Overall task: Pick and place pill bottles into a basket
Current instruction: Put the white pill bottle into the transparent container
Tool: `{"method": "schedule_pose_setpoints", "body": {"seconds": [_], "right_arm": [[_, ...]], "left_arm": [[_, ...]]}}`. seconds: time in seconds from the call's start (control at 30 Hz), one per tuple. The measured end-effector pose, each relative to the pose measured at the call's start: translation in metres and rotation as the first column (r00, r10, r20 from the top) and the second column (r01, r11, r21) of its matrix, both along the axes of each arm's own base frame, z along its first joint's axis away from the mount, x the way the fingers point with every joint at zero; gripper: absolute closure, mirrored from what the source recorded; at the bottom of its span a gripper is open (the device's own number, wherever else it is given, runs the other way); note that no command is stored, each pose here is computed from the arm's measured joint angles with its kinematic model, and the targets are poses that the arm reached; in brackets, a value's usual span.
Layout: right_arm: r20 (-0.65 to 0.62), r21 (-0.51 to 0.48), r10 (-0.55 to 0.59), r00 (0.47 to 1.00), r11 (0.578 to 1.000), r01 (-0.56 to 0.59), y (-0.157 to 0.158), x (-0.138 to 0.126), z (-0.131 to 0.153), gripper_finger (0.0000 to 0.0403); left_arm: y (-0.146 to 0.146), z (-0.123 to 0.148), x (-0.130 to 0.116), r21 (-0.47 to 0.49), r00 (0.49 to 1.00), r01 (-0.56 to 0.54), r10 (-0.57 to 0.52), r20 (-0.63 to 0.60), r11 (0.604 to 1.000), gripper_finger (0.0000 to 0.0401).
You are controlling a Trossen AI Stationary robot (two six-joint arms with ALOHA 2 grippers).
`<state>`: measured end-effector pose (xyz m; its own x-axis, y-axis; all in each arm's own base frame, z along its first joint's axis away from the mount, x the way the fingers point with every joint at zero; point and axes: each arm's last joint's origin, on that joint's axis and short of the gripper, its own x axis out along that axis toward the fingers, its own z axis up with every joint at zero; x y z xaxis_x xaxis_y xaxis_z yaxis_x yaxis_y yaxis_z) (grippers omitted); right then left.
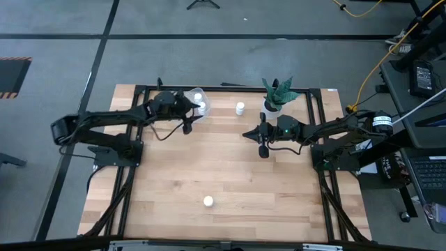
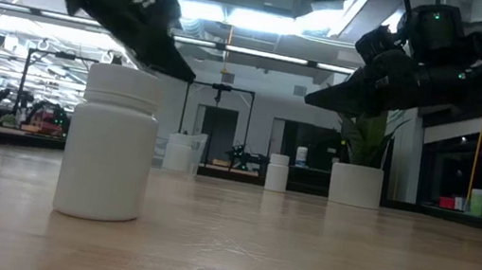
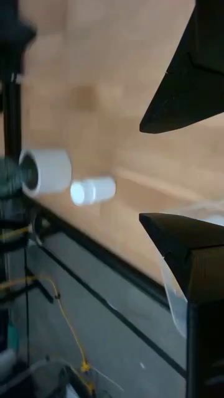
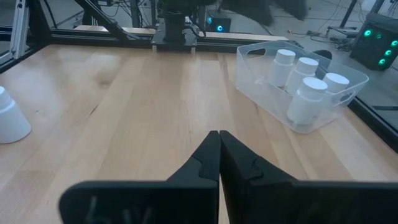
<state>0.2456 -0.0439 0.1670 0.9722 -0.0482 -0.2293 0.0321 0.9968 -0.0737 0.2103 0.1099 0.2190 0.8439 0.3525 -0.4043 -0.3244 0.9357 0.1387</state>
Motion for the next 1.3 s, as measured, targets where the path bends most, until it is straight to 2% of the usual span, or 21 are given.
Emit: {"method": "schedule_pose_setpoints", "body": {"seconds": [0.13,0.3,0.43,0.57,0.77,0.93,1.0,1.17,1.3], "right_arm": [[0.000,0.000,0.000,1.000,1.000,0.000,0.000,0.000,0.000,0.0398],[0.000,0.000,0.000,1.000,1.000,0.000,0.000,0.000,0.000,0.0398],[0.000,0.000,0.000,1.000,1.000,0.000,0.000,0.000,0.000,0.0398],[0.000,-0.001,0.000,1.000,1.000,0.000,0.000,0.000,0.000,0.0398],[0.000,-0.001,0.000,1.000,1.000,0.000,0.000,0.000,0.000,0.0398],[0.012,-0.007,0.001,1.000,1.000,-0.001,0.000,0.000,0.001,0.0398],[0.016,-0.008,0.001,1.000,1.000,-0.001,0.000,0.000,0.002,0.0398],[0.037,-0.052,0.010,0.999,0.999,-0.008,0.000,0.001,0.004,0.0398],[0.044,-0.062,0.012,0.999,0.998,-0.010,0.000,0.001,0.004,0.0398]], "left_arm": [[-0.020,0.007,-0.006,0.008,0.995,0.095,-0.094,-0.039,0.995,0.0189],[-0.041,0.006,-0.010,-0.036,0.978,0.181,-0.184,-0.097,0.983,0.0204],[-0.056,0.005,-0.008,-0.102,0.951,0.286,-0.295,-0.089,0.953,0.0214],[-0.070,0.005,-0.005,-0.083,0.918,0.380,-0.387,-0.093,0.921,0.0226],[-0.087,0.003,-0.004,-0.026,0.846,0.515,-0.512,-0.145,0.857,0.0266],[-0.098,-0.007,-0.006,-0.093,0.723,0.684,-0.690,-0.047,0.723,0.0319],[-0.100,-0.012,-0.009,-0.120,0.690,0.715,-0.723,-0.031,0.688,0.0342],[-0.102,-0.024,-0.013,-0.125,0.653,0.751,-0.757,-0.002,0.649,0.0392],[-0.103,-0.030,-0.015,-0.127,0.640,0.763,-0.768,0.010,0.634,0.0397]]}}
